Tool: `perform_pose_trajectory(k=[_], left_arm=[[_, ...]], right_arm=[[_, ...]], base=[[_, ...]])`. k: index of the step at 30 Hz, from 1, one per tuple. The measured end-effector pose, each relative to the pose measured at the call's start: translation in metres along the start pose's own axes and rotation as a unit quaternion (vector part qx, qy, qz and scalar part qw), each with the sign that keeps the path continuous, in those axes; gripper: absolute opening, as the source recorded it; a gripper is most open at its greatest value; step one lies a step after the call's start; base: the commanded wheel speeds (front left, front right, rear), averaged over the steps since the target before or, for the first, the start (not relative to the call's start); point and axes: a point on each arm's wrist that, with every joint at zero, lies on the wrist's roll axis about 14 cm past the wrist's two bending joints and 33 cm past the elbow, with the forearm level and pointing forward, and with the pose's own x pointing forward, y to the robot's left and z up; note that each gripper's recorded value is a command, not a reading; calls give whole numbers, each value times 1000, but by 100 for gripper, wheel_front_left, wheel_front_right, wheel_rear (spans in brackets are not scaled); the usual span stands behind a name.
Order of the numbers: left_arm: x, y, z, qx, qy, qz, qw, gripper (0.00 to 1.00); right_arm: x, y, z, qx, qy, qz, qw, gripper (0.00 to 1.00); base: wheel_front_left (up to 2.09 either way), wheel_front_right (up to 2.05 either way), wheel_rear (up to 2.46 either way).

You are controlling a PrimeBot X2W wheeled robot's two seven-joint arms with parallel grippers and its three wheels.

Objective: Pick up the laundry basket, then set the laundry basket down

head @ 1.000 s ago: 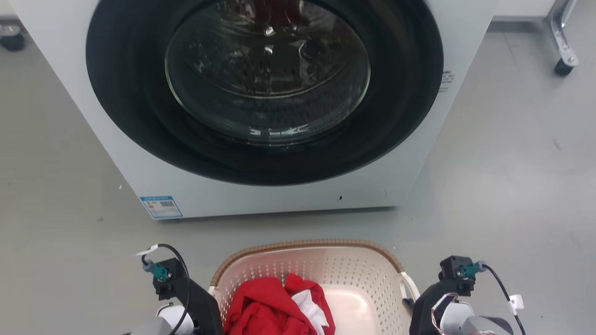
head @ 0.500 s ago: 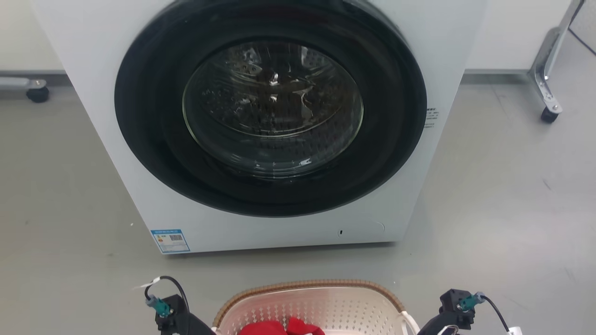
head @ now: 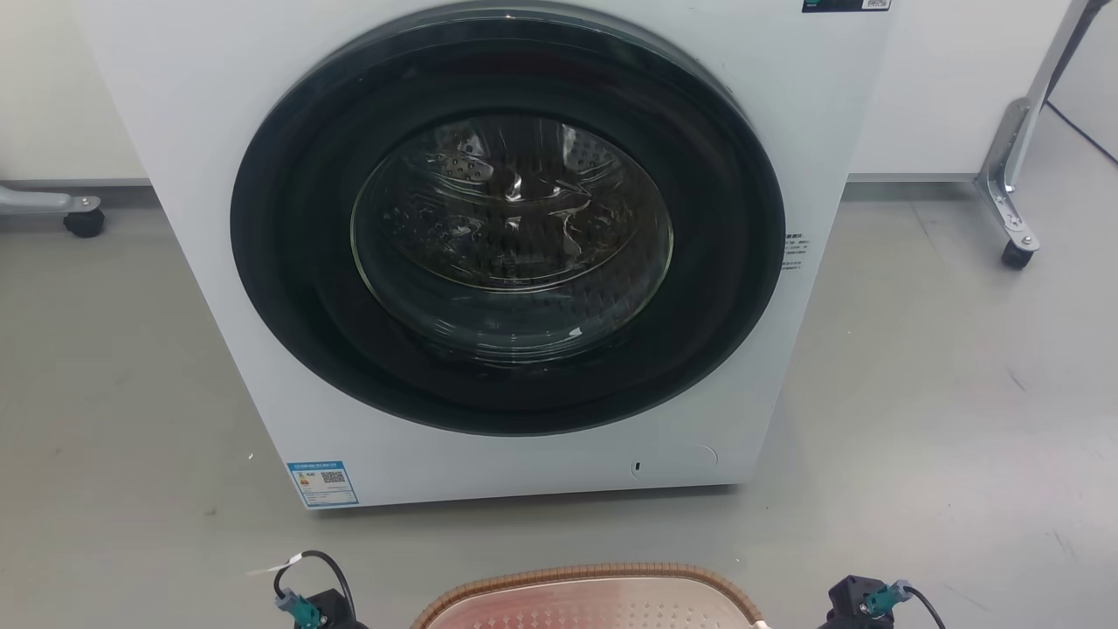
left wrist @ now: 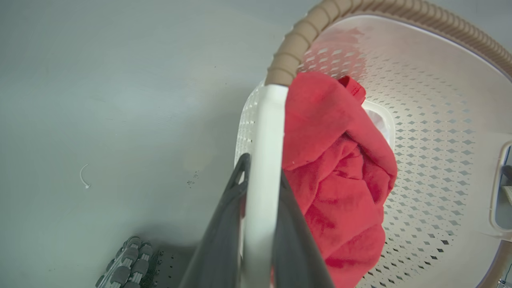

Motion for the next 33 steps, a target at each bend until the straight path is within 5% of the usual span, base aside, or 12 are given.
perform_pose_trajectory(k=[33], left_arm=[[-1, -1, -2, 0, 3, 3, 1000, 0]], right_arm=[[-2, 0, -2, 11, 1, 1, 1000, 0]], base=[[0, 0, 0]])
